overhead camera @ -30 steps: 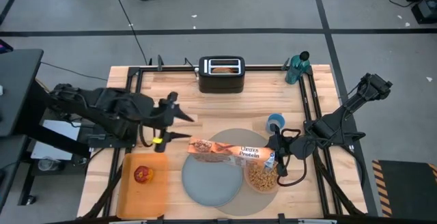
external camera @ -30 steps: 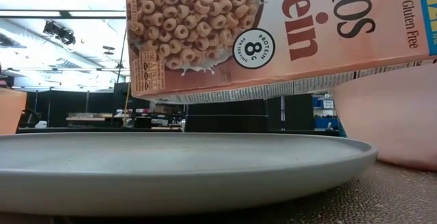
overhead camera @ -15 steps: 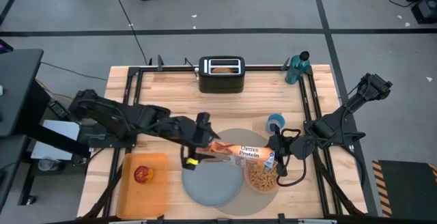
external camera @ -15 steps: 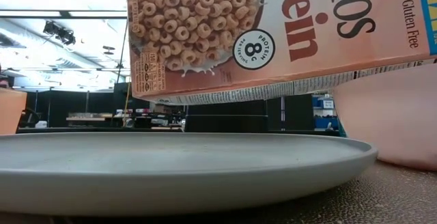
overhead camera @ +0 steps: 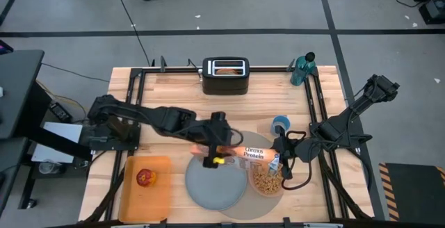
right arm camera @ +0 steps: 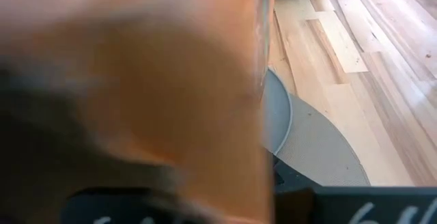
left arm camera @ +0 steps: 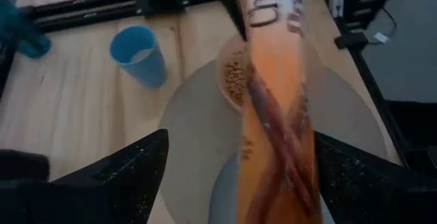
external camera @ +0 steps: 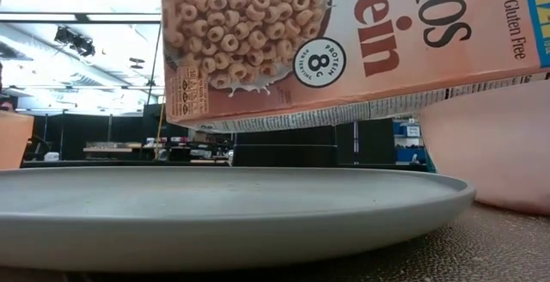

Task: Arrange a breakfast setting
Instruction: Pour the cereal from the cereal box into the orange bowl

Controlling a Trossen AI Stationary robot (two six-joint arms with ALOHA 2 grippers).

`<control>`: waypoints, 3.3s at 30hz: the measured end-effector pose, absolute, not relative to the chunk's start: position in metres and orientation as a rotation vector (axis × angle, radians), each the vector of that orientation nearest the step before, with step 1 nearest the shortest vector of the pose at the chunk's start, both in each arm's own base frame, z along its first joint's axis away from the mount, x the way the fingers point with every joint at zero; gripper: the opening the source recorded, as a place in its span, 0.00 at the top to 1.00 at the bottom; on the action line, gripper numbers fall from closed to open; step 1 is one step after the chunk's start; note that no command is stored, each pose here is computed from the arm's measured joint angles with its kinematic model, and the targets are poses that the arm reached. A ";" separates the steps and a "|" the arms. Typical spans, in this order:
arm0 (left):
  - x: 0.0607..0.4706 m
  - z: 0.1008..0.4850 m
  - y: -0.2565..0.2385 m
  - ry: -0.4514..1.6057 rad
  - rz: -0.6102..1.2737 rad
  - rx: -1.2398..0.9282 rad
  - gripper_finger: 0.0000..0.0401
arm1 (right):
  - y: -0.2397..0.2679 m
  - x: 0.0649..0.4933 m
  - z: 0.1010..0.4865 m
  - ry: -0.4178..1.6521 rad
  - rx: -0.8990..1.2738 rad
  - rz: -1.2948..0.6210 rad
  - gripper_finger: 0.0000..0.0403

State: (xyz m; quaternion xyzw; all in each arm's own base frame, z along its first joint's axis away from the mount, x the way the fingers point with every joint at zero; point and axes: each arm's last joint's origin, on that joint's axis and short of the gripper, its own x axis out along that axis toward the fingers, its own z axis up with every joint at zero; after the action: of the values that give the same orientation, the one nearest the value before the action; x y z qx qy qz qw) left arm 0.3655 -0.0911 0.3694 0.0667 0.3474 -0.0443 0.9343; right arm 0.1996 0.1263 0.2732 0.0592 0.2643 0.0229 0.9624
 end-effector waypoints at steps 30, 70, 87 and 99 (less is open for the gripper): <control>0.374 0.350 -0.090 0.811 -0.192 0.136 0.94 | 0.132 0.200 0.279 0.477 0.078 0.101 0.88; 0.336 0.359 -0.112 0.617 -0.075 0.206 0.97 | 0.104 0.105 0.364 -0.017 -0.037 0.127 0.59; 0.209 0.339 -0.088 0.238 0.255 0.105 0.97 | 0.128 0.115 0.349 0.049 -0.073 -0.016 0.59; 0.149 0.303 -0.044 0.028 0.597 0.066 0.97 | 0.146 0.137 0.330 0.109 -0.103 -0.073 0.59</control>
State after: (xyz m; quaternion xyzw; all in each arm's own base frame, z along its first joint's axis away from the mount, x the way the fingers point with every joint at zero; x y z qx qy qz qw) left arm 0.1491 -0.0443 0.3025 0.0325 0.0136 0.2941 0.9551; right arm 0.1375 0.1457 0.3303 -0.0514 0.0546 -0.0363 0.9965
